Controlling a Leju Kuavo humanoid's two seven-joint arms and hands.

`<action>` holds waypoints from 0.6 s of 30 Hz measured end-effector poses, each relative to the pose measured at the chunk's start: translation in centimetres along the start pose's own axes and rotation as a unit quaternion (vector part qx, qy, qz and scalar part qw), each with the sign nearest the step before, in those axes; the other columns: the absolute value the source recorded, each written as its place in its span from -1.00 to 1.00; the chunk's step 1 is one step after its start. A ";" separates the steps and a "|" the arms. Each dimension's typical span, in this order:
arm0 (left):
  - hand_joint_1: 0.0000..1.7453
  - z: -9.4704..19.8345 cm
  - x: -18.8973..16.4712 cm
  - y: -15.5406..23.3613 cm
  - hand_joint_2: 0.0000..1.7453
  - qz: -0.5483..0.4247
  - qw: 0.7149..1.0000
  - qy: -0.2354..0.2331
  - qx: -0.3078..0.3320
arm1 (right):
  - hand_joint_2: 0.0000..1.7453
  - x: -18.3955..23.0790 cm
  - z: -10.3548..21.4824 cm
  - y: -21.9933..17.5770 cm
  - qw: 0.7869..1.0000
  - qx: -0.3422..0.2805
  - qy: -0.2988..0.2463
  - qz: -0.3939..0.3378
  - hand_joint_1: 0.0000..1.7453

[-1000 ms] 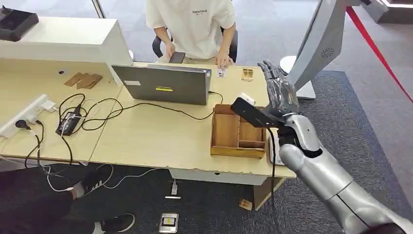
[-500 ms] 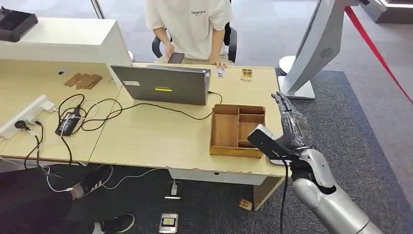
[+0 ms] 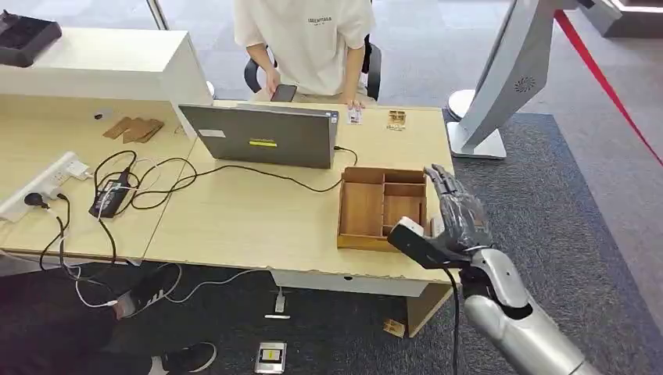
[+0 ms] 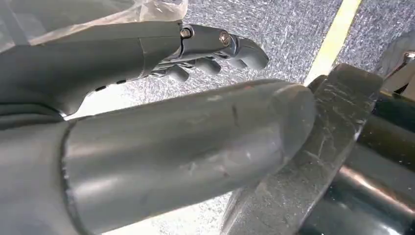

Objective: Pass the card to the sensor for recognition and then transmit it.

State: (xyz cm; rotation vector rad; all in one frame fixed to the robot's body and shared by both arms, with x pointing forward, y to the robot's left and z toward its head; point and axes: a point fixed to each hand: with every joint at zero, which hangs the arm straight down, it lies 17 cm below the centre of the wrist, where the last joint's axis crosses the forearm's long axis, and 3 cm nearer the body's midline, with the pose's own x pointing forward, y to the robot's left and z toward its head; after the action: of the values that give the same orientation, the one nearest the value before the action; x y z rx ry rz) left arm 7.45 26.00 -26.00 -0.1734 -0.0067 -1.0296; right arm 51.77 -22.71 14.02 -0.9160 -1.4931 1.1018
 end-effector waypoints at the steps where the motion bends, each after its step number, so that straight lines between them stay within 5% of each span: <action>1: -1.00 0.0 0.0 0.0 -1.00 0.000 1.000 0.000 0.000 | 1.00 -0.1 0.1 0.4 1.000 0.003 0.002 -0.001 -1.00; 18: -1.00 0.0 0.1 0.1 -1.00 0.000 1.000 0.000 0.001 | 1.00 -1.8 0.8 3.6 0.999 0.028 0.028 0.000 -1.00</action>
State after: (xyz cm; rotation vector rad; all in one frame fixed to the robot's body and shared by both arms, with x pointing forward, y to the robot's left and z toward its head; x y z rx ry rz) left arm 7.58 26.00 -25.99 -0.1720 -0.0082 -1.0302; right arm 51.32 -23.48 10.04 -0.9006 -1.4098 1.1046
